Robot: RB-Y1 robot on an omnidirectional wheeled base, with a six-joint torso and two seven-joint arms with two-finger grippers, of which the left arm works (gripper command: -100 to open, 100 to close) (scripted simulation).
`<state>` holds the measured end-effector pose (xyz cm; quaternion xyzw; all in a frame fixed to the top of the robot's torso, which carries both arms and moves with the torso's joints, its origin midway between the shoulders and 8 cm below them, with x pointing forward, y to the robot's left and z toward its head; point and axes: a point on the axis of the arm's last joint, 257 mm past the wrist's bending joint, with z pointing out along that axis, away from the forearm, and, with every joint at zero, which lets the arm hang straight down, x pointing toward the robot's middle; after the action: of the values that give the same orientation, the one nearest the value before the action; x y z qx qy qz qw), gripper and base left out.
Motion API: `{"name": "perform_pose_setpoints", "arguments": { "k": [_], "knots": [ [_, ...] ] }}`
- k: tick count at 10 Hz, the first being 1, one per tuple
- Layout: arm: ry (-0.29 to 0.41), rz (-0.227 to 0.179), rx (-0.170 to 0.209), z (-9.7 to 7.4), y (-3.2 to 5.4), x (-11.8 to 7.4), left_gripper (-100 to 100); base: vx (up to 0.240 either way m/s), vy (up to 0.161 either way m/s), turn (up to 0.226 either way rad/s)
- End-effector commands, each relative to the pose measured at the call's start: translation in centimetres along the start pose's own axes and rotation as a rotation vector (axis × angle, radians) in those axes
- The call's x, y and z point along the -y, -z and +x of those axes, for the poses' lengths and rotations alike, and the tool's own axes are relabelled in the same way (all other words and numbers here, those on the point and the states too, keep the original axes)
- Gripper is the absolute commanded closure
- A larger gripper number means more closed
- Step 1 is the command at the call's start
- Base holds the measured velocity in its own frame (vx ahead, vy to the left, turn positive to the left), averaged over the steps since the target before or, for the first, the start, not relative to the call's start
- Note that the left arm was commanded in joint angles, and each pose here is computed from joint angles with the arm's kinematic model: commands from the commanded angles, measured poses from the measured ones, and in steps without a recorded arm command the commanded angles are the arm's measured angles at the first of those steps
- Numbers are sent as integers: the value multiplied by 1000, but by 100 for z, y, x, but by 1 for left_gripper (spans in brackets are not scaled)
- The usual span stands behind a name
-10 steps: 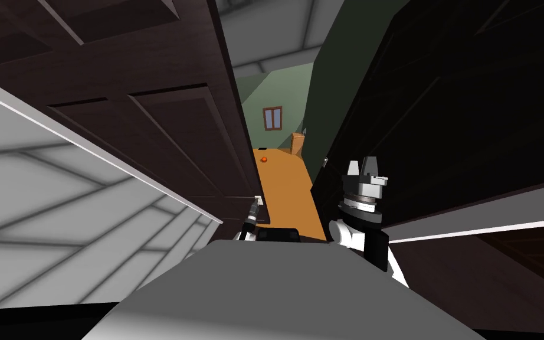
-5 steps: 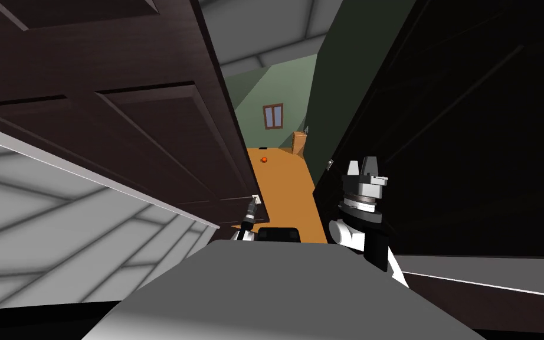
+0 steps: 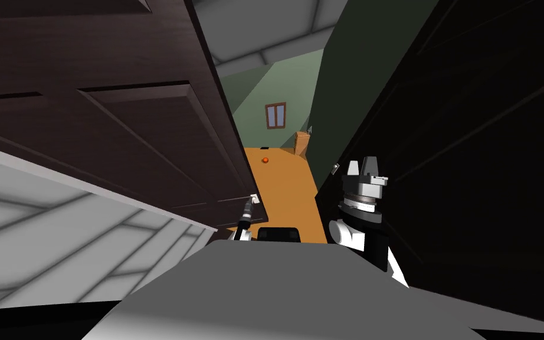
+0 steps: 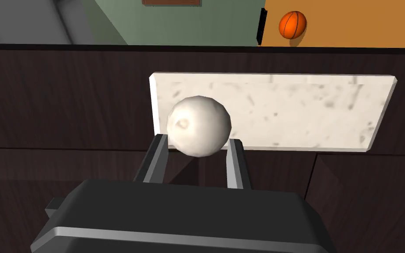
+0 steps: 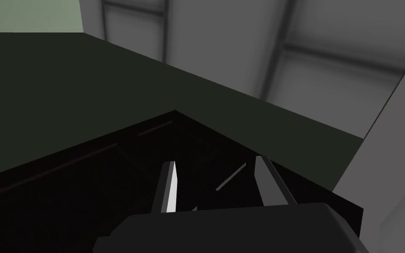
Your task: Push the door open
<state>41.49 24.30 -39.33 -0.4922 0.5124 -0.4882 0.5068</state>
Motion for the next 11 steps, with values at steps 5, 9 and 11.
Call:
{"name": "perform_pose_setpoints", "arguments": {
  "k": [5, 9, 11],
  "knots": [
    [1, 6, 59, -253, 71, 12, -100, -17, -78, 84],
    [22, 7, 75, -228, 123, 6, -100, -177, -109, 59],
    [15, 10, 79, -270, 132, 5, -100, 127, -39, -22]
  ]
}}
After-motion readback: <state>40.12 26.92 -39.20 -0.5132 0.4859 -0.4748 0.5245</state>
